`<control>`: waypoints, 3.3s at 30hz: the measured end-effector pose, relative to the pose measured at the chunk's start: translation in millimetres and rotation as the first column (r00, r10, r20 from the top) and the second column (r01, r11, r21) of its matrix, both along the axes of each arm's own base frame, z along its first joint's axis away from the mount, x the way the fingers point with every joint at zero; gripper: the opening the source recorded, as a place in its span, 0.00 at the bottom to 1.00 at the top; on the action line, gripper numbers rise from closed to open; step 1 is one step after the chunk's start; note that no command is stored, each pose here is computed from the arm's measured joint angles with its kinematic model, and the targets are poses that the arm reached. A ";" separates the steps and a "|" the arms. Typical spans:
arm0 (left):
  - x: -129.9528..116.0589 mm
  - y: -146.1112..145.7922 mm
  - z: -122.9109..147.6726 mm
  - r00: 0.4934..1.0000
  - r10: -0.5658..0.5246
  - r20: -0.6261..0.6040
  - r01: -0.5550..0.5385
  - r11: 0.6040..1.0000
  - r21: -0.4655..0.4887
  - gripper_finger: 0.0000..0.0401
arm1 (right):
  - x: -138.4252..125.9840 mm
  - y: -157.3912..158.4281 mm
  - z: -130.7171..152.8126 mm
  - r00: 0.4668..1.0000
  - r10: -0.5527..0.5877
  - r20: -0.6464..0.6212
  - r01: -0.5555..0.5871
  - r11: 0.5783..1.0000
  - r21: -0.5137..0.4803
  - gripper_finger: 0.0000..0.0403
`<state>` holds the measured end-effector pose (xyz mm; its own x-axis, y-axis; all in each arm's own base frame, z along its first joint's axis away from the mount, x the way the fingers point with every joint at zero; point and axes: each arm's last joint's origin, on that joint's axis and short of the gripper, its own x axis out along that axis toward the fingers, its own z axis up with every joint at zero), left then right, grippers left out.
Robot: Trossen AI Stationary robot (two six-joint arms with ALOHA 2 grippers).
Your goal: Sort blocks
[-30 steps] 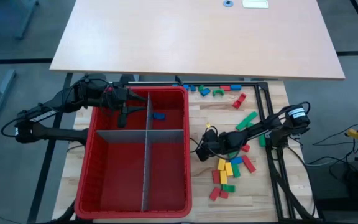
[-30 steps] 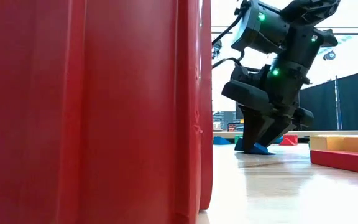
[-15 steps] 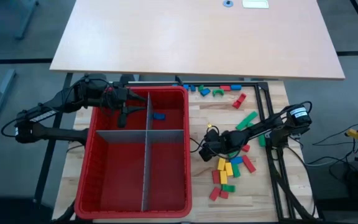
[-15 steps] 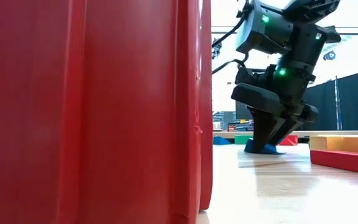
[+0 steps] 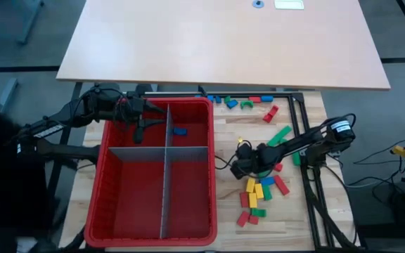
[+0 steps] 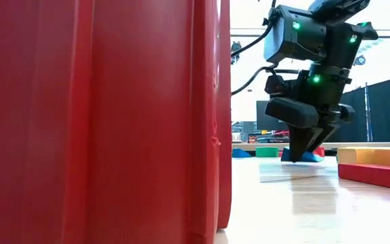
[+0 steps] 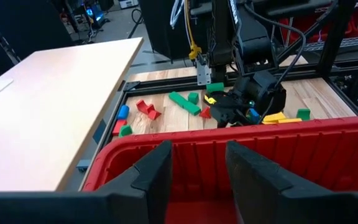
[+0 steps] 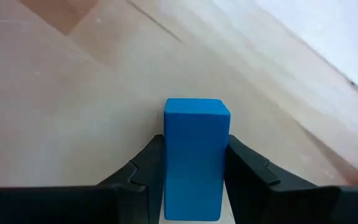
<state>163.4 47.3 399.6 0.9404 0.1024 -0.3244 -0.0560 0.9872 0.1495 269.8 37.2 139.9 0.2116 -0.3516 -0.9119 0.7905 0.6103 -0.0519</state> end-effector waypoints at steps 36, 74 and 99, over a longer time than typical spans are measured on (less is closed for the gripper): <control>5.2 1.7 -1.1 1.000 0.017 0.004 -0.017 0.999 -0.049 0.32 | -8.2 -31.9 157.0 0.646 0.259 0.718 0.030 0.931 -0.363 0.29; 6.1 2.0 -3.6 0.999 0.028 -0.016 -0.030 0.996 -0.088 0.34 | 108.2 -82.8 173.0 0.634 0.449 0.630 -0.182 0.878 -0.443 0.48; 5.5 1.8 -4.9 0.999 0.028 -0.029 -0.030 0.995 -0.092 0.35 | 12.2 -103.7 161.6 0.966 0.208 0.155 -0.113 0.873 -0.474 0.52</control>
<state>168.9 49.0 394.8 0.9278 0.0978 -0.3600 -0.0818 0.9949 0.0595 282.0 -66.4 301.5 0.4573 -0.6643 -0.5912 0.7068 0.6750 -0.2117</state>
